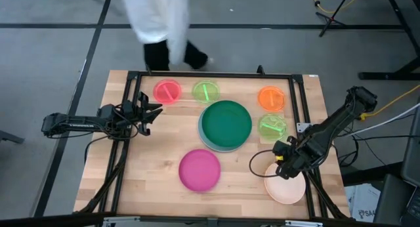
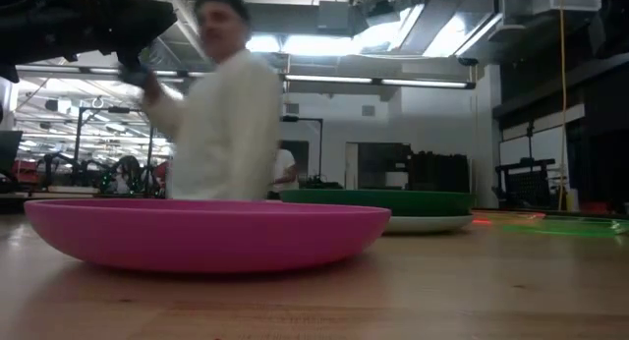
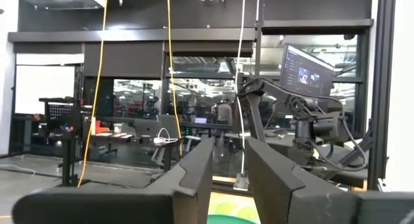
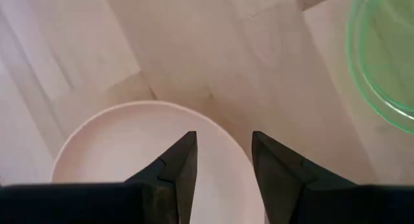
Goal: Stack plastic plates
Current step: Stack the light orange plate on the green plate
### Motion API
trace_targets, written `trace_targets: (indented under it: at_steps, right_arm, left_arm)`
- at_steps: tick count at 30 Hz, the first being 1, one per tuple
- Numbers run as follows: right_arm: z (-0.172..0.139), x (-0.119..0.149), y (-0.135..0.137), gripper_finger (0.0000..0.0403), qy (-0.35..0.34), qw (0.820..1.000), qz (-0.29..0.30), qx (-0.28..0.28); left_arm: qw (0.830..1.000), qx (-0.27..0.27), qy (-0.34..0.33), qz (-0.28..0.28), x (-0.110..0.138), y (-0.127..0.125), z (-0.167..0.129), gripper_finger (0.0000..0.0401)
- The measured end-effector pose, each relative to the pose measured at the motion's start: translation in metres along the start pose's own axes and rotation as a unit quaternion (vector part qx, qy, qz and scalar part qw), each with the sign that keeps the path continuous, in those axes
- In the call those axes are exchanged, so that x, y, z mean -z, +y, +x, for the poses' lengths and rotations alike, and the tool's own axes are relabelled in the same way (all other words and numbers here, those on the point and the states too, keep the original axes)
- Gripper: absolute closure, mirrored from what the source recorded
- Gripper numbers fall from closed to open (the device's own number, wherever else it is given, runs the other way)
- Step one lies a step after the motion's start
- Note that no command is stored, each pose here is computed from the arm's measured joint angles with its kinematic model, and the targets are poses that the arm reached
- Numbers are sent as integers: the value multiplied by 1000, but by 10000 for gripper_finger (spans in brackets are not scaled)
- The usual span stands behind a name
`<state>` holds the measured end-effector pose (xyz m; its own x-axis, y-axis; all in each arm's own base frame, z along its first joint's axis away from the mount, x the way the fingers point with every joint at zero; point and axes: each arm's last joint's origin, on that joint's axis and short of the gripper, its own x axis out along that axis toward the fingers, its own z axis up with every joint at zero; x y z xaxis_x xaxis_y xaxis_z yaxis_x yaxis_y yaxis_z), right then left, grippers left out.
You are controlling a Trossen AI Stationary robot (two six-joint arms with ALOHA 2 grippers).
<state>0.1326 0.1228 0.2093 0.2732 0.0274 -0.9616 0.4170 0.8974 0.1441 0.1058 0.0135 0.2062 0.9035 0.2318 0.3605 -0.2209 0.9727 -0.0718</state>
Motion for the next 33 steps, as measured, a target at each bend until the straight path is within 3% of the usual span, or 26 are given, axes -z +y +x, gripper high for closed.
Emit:
trace_targets:
  at_steps: [9,25,33]
  right_arm:
    - [15,1,7,265,30,995,-88,23]
    - [42,4,15,265,80,983,-150,71]
    - [54,6,16,265,78,982,-160,65]
  left_arm:
    - [1000,0,2,0,0,0,0,315]
    - [1000,0,3,0,1,0,0,315]
    - [1000,-10,2,0,0,1,0,315]
